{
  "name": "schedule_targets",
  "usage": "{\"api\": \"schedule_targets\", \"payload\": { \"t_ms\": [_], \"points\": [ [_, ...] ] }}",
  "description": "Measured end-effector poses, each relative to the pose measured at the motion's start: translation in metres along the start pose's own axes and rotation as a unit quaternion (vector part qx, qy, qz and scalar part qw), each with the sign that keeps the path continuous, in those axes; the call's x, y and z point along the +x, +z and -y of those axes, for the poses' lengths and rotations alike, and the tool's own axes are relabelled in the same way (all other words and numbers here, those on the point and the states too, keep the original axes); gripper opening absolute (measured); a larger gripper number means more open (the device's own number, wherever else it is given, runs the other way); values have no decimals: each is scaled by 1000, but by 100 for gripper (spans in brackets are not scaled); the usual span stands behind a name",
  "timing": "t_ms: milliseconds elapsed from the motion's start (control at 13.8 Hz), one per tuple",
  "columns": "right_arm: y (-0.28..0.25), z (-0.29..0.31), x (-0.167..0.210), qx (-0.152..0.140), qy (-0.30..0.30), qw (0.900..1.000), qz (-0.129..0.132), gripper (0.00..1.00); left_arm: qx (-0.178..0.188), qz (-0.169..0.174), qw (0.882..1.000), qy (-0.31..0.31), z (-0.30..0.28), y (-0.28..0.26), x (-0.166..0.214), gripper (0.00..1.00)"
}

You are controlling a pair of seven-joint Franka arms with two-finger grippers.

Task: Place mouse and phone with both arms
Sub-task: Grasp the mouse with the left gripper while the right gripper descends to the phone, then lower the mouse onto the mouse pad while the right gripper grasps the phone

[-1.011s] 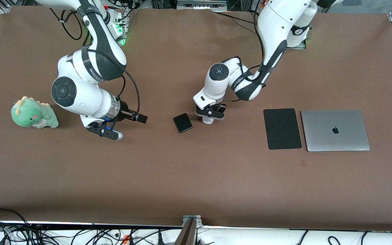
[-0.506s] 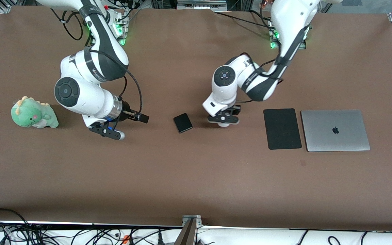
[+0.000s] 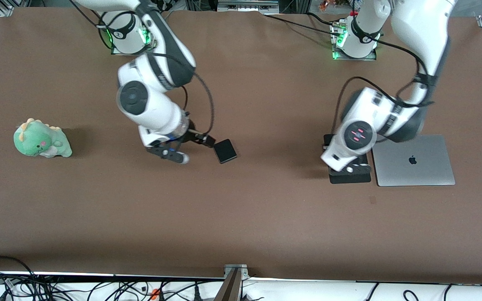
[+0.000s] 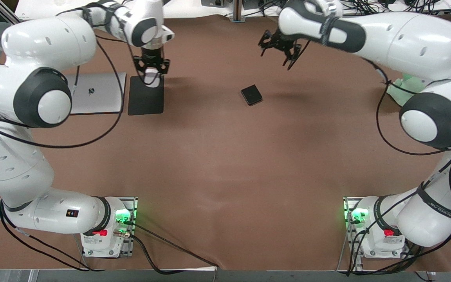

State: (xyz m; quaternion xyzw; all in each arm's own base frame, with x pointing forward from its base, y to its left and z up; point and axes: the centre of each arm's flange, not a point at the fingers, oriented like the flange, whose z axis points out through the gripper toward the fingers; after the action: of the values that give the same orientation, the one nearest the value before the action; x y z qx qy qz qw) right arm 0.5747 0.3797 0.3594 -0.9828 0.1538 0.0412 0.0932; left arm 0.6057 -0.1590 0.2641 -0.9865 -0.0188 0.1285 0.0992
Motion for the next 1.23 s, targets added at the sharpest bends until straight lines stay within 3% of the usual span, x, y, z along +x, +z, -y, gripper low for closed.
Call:
{"api": "schedule_targets", "payload": {
  "t_ms": [217,361,506,722,867,1011,1228],
  "points": [
    [59,28,-28,-45,-104,993,-44,100,-28,-8,999,14,21,48,16,62],
    [89,35,-40,-80,-180,979,-60,100,-40,-16,999,22,22,71,17,62],
    [106,38,-44,-96,-247,962,-74,100,-43,-16,999,24,28,78,19,62],
    [133,42,-44,-85,-333,935,-85,100,-44,-14,999,24,31,80,20,65],
    [156,45,-44,-71,-372,920,-98,100,-44,-13,999,23,32,80,19,84],
    [179,43,-43,-61,-388,913,-108,100,-40,-9,999,22,36,68,19,100],
    [198,37,-39,-60,-401,907,-111,100,-25,-11,999,22,44,0,12,100]
  ]
}}
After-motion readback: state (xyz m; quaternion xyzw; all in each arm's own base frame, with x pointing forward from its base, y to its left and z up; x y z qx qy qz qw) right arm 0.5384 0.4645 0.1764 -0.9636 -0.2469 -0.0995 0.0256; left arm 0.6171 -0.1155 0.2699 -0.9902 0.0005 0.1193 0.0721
